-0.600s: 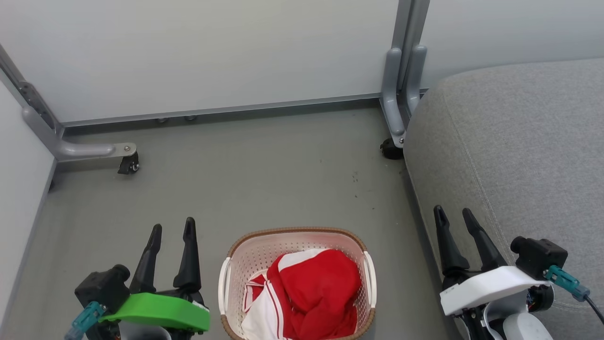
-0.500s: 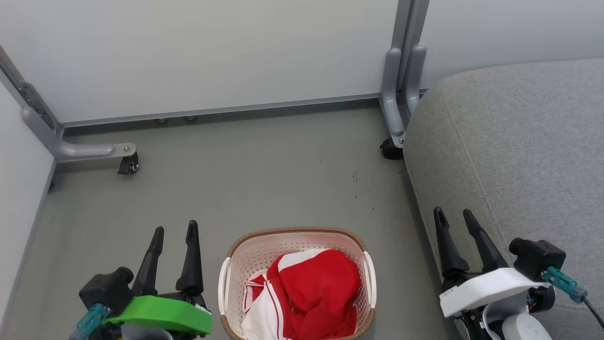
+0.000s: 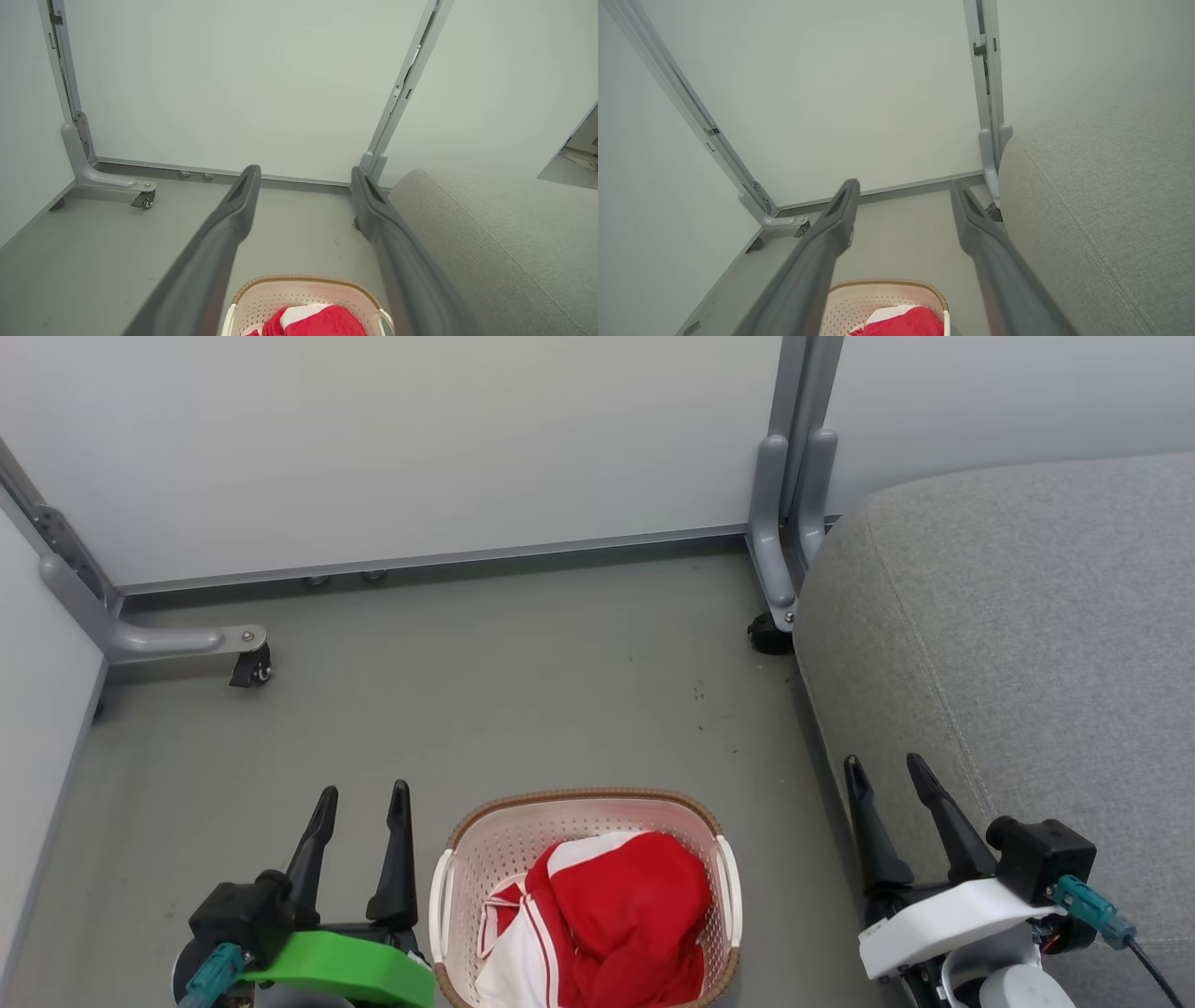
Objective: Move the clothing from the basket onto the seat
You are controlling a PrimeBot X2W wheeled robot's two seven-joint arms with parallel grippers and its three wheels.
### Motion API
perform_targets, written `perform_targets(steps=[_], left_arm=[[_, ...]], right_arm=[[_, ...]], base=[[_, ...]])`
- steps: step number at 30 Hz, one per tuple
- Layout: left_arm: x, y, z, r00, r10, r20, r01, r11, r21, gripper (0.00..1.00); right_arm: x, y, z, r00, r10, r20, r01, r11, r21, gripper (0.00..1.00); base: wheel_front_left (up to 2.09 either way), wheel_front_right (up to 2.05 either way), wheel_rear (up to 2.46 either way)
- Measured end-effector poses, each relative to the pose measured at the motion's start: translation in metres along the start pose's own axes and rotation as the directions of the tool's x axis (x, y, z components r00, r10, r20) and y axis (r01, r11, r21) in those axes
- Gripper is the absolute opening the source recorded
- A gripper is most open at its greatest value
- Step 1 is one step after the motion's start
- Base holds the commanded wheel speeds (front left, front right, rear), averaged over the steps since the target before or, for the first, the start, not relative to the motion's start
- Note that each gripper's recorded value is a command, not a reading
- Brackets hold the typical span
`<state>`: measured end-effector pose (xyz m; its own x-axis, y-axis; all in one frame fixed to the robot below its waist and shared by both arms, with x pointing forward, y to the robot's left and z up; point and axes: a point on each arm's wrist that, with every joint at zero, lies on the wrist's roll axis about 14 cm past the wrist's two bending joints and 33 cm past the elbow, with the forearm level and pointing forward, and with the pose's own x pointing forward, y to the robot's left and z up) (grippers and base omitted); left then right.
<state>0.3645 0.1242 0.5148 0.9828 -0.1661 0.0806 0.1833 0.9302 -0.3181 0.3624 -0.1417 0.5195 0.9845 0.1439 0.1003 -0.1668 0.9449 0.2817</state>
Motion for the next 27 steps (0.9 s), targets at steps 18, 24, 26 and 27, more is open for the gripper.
perform_targets(steps=[18, 24, 26, 27], left_arm=[[-0.005, -0.014, -0.004, 0.998, -0.060, 0.002, 0.059, 0.990, 0.127, 1.00], [-0.007, -0.019, -0.002, 0.997, -0.082, 0.010, 0.079, 0.981, 0.175, 1.00], [-0.007, -0.021, -0.003, 0.996, -0.087, 0.010, 0.084, 0.979, 0.188, 1.00], [-0.008, -0.021, -0.003, 0.996, -0.089, 0.009, 0.086, 0.978, 0.192, 1.00]], right_arm=[[-0.006, 0.004, 0.004, 0.999, 0.026, 0.022, -0.024, 0.993, -0.119, 1.00], [-0.007, 0.009, 0.006, 0.999, 0.044, 0.031, -0.038, 0.987, -0.157, 1.00], [-0.009, 0.010, 0.004, 0.998, 0.050, 0.027, -0.044, 0.984, -0.172, 1.00], [-0.009, 0.011, 0.004, 0.998, 0.053, 0.027, -0.047, 0.983, -0.178, 1.00]], base=[[0.00, 0.00, 0.00], [0.00, 0.00, 0.00], [0.00, 0.00, 0.00], [0.00, 0.00, 0.00]])
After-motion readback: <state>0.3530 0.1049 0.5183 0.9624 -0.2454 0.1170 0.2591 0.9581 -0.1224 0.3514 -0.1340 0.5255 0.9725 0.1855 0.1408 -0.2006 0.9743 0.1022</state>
